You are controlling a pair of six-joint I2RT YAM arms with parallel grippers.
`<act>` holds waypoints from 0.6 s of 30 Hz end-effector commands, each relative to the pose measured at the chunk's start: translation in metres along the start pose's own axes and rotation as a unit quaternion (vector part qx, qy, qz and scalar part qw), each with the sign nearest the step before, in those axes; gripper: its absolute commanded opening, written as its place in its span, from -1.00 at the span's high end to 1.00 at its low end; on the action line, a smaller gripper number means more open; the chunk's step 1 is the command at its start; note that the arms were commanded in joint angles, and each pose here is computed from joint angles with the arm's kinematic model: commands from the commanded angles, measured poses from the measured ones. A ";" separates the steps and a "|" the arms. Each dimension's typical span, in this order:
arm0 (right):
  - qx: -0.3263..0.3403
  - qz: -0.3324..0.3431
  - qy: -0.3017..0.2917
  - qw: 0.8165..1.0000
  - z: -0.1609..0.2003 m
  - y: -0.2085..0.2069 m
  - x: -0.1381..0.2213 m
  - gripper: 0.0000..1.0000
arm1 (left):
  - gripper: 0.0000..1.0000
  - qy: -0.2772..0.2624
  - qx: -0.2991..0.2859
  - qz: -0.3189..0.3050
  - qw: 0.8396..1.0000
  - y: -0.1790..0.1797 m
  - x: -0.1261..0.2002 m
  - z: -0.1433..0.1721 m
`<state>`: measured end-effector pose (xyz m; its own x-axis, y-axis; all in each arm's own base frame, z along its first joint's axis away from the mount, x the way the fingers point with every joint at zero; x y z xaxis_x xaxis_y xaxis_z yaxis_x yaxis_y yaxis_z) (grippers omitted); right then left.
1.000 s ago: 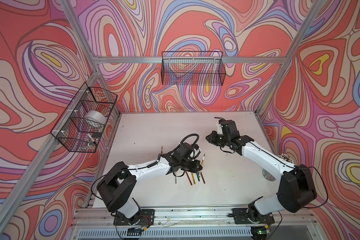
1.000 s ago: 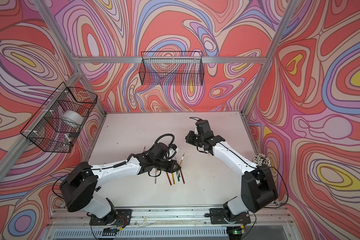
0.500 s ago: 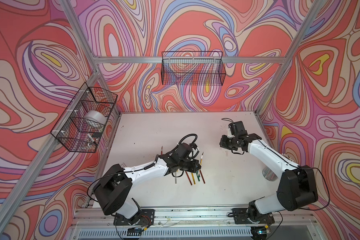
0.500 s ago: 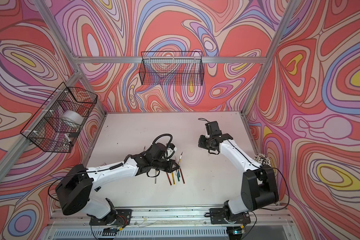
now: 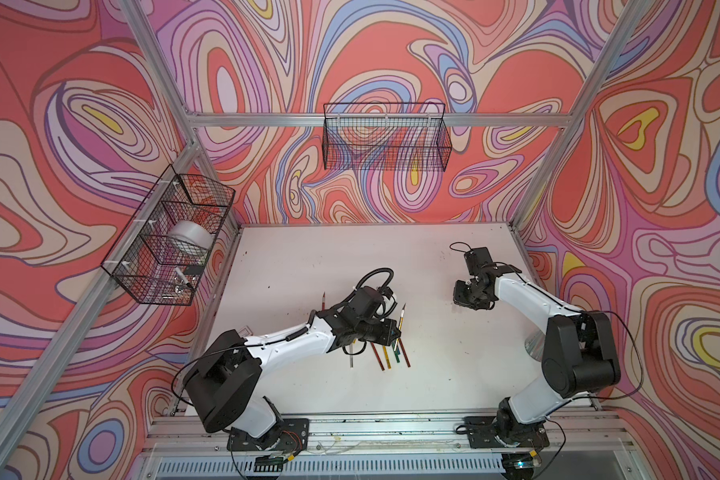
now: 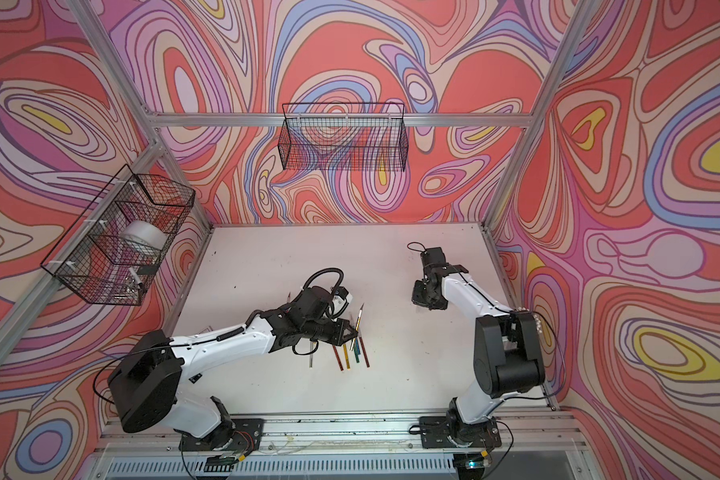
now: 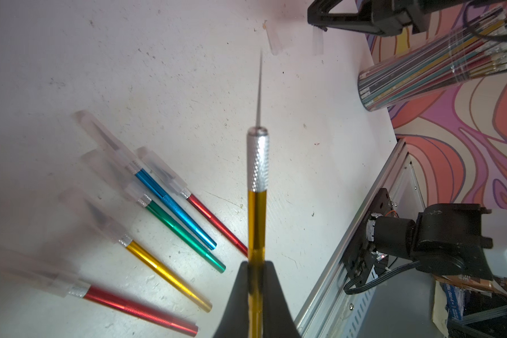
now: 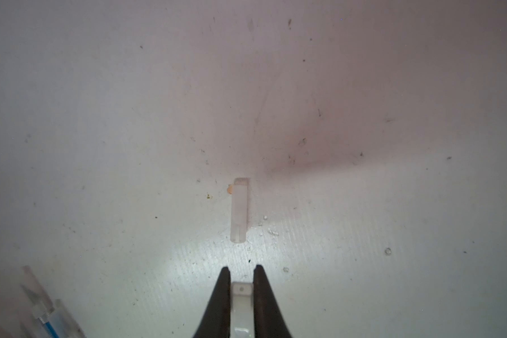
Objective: Remove protective caps from carving knives
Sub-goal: Place the protective sleeve at the center of the board.
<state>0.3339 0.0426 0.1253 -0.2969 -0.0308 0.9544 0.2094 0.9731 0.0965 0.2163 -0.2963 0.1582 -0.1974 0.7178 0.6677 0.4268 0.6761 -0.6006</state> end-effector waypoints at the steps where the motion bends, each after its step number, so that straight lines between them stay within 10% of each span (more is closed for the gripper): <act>1: 0.008 0.019 0.004 1.000 -0.006 -0.007 -0.005 0.75 | 0.92 0.002 -0.003 -0.009 1.000 0.000 0.006 0.005; 18: 0.014 0.036 0.019 0.999 -0.022 -0.017 -0.040 0.74 | 0.93 0.005 0.002 -0.017 1.000 0.004 0.001 0.004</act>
<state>0.3550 0.0254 0.0935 -0.2336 0.0189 0.9721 0.2087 0.9775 0.0311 0.2168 -0.2945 0.1559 -0.2068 0.7077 0.6756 0.4217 0.6876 -0.5911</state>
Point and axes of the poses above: each gripper's point midway between its finger pads, its own x axis back along the fingers, its own y axis along the line the jaws close on, z = x × y, the point moved 6 cm from there along x, back along the fingers, and after that the axes turned 1 degree about x, right-handed, at the moved point
